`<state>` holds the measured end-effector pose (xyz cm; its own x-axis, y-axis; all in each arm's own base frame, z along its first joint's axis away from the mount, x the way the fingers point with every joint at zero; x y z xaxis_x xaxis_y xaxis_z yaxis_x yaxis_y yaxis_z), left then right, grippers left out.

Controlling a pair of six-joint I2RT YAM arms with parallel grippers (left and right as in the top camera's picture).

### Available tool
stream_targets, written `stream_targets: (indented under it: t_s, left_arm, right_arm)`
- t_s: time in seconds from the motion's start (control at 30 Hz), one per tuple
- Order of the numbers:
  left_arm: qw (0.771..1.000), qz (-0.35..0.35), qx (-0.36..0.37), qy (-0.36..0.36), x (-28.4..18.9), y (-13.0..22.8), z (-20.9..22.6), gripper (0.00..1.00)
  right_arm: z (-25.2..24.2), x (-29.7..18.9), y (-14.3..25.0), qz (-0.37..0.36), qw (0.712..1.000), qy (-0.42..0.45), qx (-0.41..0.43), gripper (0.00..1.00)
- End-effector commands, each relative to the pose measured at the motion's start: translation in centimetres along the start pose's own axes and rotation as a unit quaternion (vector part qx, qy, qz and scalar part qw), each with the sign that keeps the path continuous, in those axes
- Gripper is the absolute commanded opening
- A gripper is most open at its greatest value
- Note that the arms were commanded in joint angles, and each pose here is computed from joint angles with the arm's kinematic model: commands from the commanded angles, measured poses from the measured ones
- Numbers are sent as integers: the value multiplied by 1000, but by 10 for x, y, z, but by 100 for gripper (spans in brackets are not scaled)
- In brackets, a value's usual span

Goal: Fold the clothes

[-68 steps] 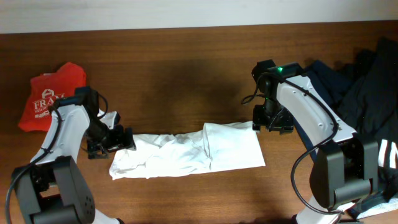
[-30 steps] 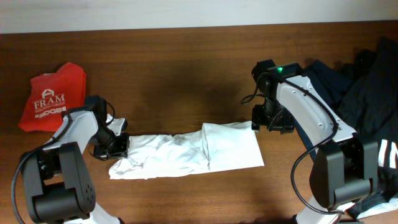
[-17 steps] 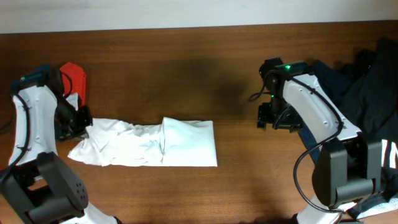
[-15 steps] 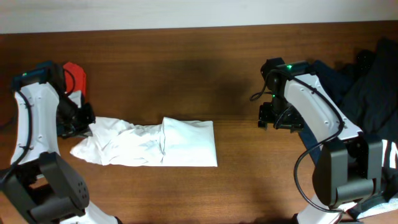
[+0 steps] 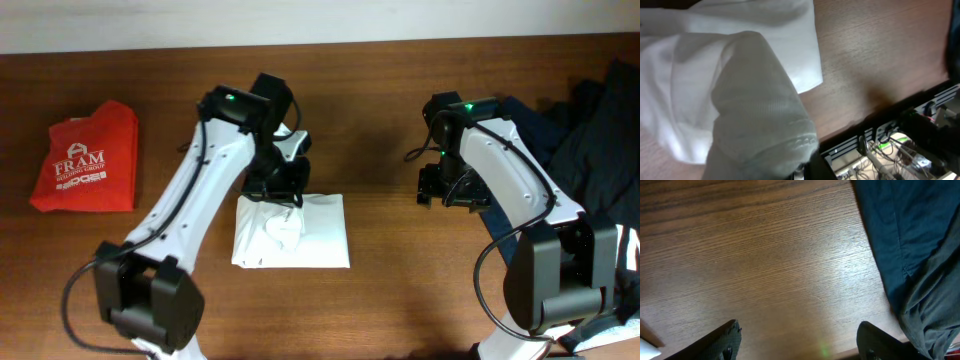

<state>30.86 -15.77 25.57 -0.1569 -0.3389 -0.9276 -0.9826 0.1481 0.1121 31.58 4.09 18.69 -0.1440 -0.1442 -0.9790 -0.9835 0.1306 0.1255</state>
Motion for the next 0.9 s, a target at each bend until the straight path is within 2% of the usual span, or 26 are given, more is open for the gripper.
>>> stream_targets:
  t_s: [0.0,0.07,0.1,0.13,0.17,0.2,0.23,0.27,0.33,0.4,0.43,0.53,0.63,0.67,0.7,0.73,0.8,0.87]
  left_arm:
    - [1000,29,2,-1,34,-20,-6,4]
    - [999,36,9,-3,51,-27,-11,6]
    - [999,39,14,1,54,-27,-15,21]
    - [999,39,20,6,56,-26,-19,59]
    - [998,42,28,39,54,-26,-25,64]
    - [998,29,42,47,46,-30,-25,64]
    - [998,-19,37,46,16,-44,-15,64]
    - [995,-97,1,17,-29,-64,20,66]
    - [992,-121,-30,-4,-37,-73,48,66]
    - [992,-99,-75,-15,-24,-81,83,64]
    - [993,-81,-90,-16,-12,-82,95,60]
    - [993,0,-112,-37,51,-75,124,43]
    - [990,22,-120,-65,89,-63,143,42]
    - [990,26,-121,-66,104,-58,148,42]
    - [989,31,-123,-70,110,-54,151,43]
    - [987,47,-127,-90,116,-46,156,43]
    - [982,86,-138,-97,118,-33,157,43]
    - [971,134,-173,-95,116,-18,154,43]
  right_arm:
    - [-4,-3,-3,-7,1000,11,7,78]
    - [-4,-3,-3,-8,1000,11,7,78]
    - [-4,-3,-3,-8,1000,11,7,78]
    - [-4,-3,-3,-8,1000,10,7,78]
    - [-4,-3,-3,-7,1000,9,7,78]
    - [-4,-3,-3,-7,1000,9,6,79]
    - [-2,-3,-3,-5,1000,-2,-13,80]
    - [23,-8,3,7,971,-169,-168,80]
    - [50,-21,12,-4,903,-337,-268,80]
    - [82,-31,23,-21,850,-412,-328,80]
    - [96,-33,28,-24,837,-421,-349,79]
    - [153,-20,54,-13,823,-420,-383,79]
    - [177,17,72,-11,820,-419,-388,79]
    - [177,33,77,-7,824,-412,-388,74]
    - [173,45,78,-1,843,-388,-372,72]
    - [162,63,77,-1,884,-320,-340,73]
    - [143,79,64,-35,921,-213,-324,73]
    - [129,78,33,-111,935,-163,-294,72]
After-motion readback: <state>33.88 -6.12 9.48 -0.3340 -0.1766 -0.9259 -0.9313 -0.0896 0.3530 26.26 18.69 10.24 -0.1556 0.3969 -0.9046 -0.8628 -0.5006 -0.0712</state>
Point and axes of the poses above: each gripper's point midway between its finger pads, its own x axis out along the fingers, its own z axis along the line the jaws close on, y = z × x, the point moved 10 cm from there along -x, back along the fingers, and after that the axes turned 6 degrees about -x, right-handed, at the moved point
